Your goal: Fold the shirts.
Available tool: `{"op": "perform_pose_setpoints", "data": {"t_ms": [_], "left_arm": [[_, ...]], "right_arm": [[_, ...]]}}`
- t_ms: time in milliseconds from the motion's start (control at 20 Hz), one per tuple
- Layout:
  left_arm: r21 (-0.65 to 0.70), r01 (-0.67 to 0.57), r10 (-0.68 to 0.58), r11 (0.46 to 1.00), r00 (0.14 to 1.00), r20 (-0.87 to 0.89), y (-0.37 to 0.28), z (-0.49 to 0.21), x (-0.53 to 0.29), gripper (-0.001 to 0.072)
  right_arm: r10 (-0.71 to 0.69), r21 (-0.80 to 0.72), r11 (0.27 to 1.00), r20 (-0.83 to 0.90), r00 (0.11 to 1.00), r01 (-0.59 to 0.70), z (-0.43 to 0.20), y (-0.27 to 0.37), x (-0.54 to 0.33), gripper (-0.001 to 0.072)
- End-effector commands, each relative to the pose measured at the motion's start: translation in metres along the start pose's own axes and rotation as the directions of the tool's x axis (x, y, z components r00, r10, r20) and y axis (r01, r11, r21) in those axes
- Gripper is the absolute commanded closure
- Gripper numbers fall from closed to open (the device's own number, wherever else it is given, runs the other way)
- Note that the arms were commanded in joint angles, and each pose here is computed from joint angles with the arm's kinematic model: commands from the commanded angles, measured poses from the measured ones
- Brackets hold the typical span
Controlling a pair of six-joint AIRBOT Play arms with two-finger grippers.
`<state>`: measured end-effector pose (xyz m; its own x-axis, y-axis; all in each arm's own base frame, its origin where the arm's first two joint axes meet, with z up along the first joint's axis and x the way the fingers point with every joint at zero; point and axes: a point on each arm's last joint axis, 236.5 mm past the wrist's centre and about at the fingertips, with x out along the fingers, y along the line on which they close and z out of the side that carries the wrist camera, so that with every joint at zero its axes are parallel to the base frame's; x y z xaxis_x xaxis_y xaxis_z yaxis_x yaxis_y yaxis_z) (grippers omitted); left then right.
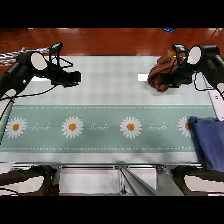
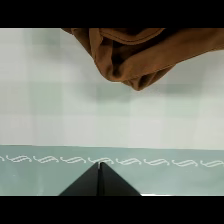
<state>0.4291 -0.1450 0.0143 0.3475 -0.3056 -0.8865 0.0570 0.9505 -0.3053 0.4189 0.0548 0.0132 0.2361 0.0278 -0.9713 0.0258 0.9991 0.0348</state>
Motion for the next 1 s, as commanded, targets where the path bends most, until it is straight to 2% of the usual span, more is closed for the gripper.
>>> {"op": "perform_pose_setpoints", "data": {"t_ms": [0,850,950], "left_arm": [[0.0,-0.001,0.001,1.0,1.0,0.0,0.0,0.0,0.0,0.0689],[0.0,-0.001,0.001,1.0,1.0,0.0,0.0,0.0,0.0,0.0689],[0.0,-0.001,0.001,1.0,1.0,0.0,0.0,0.0,0.0,0.0689]], "right_arm": [[0.0,0.0,1.0,-0.001,1.0,0.0,0.0,0.0,0.0,0.0684],[0.001,0.0,1.0,0.001,1.0,-0.001,0.0,0.0,0.0,0.0684],[0.012,0.0,1.0,0.067,0.998,-0.012,0.016,0.003,0.0,0.0684]]}}
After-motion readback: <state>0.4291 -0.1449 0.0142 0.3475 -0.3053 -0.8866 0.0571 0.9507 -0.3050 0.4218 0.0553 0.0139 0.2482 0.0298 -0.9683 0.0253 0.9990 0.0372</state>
